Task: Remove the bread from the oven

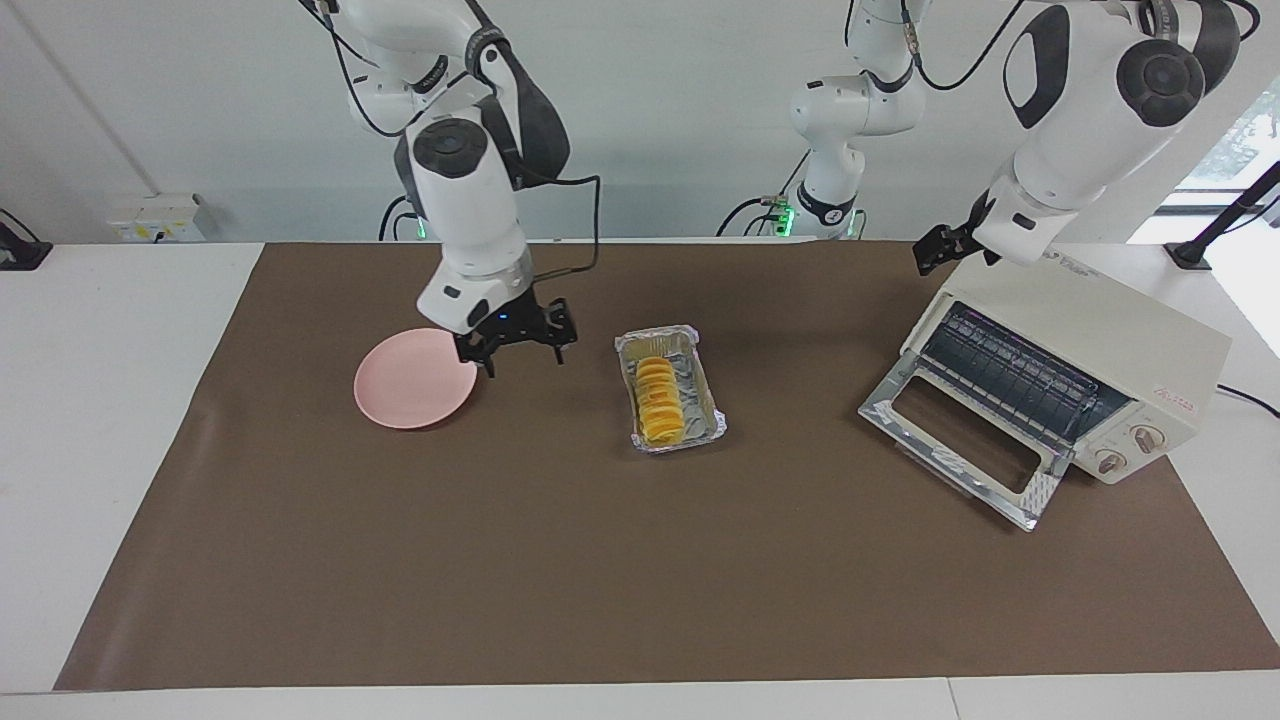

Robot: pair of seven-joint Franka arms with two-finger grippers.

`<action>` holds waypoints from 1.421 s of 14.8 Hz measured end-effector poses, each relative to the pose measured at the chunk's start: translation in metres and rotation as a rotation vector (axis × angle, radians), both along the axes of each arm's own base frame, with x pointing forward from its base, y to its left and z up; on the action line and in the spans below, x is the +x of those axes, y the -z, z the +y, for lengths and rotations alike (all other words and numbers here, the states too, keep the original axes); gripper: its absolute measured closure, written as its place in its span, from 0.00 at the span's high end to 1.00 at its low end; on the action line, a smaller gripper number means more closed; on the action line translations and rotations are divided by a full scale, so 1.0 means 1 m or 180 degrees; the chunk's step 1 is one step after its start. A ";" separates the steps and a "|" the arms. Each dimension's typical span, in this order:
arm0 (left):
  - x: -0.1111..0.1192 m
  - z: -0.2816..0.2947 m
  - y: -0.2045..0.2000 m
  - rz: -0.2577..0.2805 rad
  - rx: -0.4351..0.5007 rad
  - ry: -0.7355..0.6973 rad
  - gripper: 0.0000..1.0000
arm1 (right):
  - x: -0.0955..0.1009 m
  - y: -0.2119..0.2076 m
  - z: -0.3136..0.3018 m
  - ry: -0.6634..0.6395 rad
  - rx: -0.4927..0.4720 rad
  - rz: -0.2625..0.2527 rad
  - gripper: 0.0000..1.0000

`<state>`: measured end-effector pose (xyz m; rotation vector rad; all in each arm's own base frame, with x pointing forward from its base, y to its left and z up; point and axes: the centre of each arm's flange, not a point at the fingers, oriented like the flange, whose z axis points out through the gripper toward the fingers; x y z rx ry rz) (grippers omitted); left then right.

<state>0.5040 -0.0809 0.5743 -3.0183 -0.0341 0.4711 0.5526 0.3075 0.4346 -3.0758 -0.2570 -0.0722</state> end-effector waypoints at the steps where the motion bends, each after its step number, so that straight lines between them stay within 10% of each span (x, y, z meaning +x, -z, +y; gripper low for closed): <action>1: 0.001 0.001 0.002 -0.0066 -0.0010 -0.0005 1.00 | 0.001 0.012 0.013 0.0015 -0.0110 -0.0032 1.00; 15: 0.017 0.017 0.013 -0.0137 -0.0108 -0.0113 1.00 | 0.022 0.115 0.045 0.0063 -0.0137 -0.0040 0.96; 21: 0.020 0.026 0.001 -0.0226 -0.0139 -0.0100 1.00 | 0.016 0.125 0.043 0.0137 -0.0118 0.0142 0.50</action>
